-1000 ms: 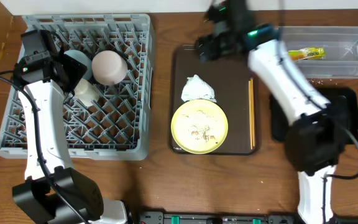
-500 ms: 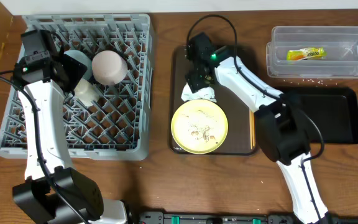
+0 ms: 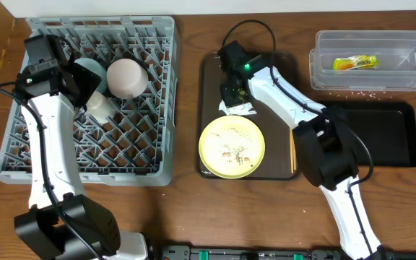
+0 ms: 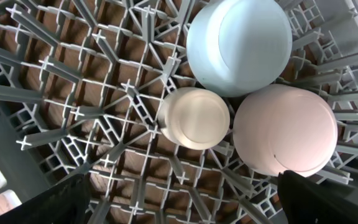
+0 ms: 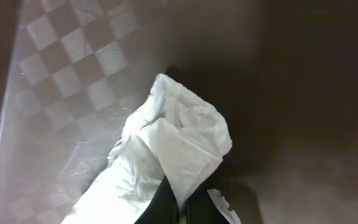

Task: Sort waste into correct bins and load items into the dishwasher
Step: 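Carry the white paper into the clear bin and release it, then reach the right gripper to the wooden chopsticks and grasp them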

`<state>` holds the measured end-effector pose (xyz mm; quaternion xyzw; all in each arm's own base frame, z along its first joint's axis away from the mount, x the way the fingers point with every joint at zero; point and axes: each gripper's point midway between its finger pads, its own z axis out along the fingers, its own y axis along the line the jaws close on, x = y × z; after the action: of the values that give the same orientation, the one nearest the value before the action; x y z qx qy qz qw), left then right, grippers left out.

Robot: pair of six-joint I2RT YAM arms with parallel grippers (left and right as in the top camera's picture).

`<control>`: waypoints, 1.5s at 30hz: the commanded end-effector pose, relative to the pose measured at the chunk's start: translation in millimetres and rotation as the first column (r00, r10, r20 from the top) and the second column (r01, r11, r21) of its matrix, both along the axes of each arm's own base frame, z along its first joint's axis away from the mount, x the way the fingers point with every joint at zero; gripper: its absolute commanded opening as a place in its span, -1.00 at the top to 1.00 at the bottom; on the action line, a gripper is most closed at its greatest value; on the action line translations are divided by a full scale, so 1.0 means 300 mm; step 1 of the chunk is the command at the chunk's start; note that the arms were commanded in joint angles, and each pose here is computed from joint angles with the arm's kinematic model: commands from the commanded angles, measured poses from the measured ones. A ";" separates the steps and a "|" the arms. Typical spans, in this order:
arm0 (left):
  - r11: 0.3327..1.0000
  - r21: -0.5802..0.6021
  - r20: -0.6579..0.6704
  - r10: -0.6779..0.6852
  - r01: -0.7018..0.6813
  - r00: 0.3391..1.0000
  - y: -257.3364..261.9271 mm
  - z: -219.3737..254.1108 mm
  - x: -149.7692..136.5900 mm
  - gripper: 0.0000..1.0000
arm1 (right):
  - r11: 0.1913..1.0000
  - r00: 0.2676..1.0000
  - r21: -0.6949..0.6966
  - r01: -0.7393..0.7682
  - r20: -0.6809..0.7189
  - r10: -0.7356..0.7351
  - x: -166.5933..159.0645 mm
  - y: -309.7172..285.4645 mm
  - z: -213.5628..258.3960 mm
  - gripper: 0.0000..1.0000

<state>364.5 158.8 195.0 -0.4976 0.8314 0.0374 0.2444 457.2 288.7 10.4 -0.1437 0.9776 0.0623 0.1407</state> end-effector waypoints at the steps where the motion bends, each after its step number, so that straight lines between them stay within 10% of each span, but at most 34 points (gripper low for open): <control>1: 1.000 0.006 0.018 0.013 -0.013 1.000 0.006 0.024 -0.001 -0.94 | 0.985 0.973 -0.038 0.170 0.163 -0.162 0.125 -0.108 0.179 0.98; 12: 1.000 0.006 0.018 0.013 -0.013 1.000 0.006 0.024 -0.001 -0.94 | 0.780 0.682 0.056 0.623 0.449 -0.577 0.250 -0.644 0.674 0.97; 28: 1.000 0.007 0.018 0.013 -0.013 1.000 0.006 0.024 -0.001 -0.94 | 0.322 0.287 0.224 0.920 0.174 -0.942 0.235 -1.269 0.550 0.79; 33: 1.000 0.006 0.018 0.013 -0.013 1.000 0.006 0.024 -0.001 -0.94 | 0.322 0.285 0.232 0.918 0.178 -0.942 0.249 -1.271 0.543 -0.22; 38: 1.000 0.007 0.018 0.013 -0.013 1.000 0.006 0.024 -0.001 -0.94 | 0.352 0.313 0.222 0.909 0.190 -0.930 0.253 -1.270 0.544 -0.71; 45: 1.000 0.006 0.018 0.013 -0.013 1.000 0.006 0.024 -0.001 -0.94 | 0.852 0.849 0.262 0.454 0.165 -0.503 0.297 -0.981 0.550 -0.82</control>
<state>364.6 158.8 195.0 -0.4976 0.8314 0.0373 0.2446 542.7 -69.9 181.1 0.3353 0.8938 0.0234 0.2968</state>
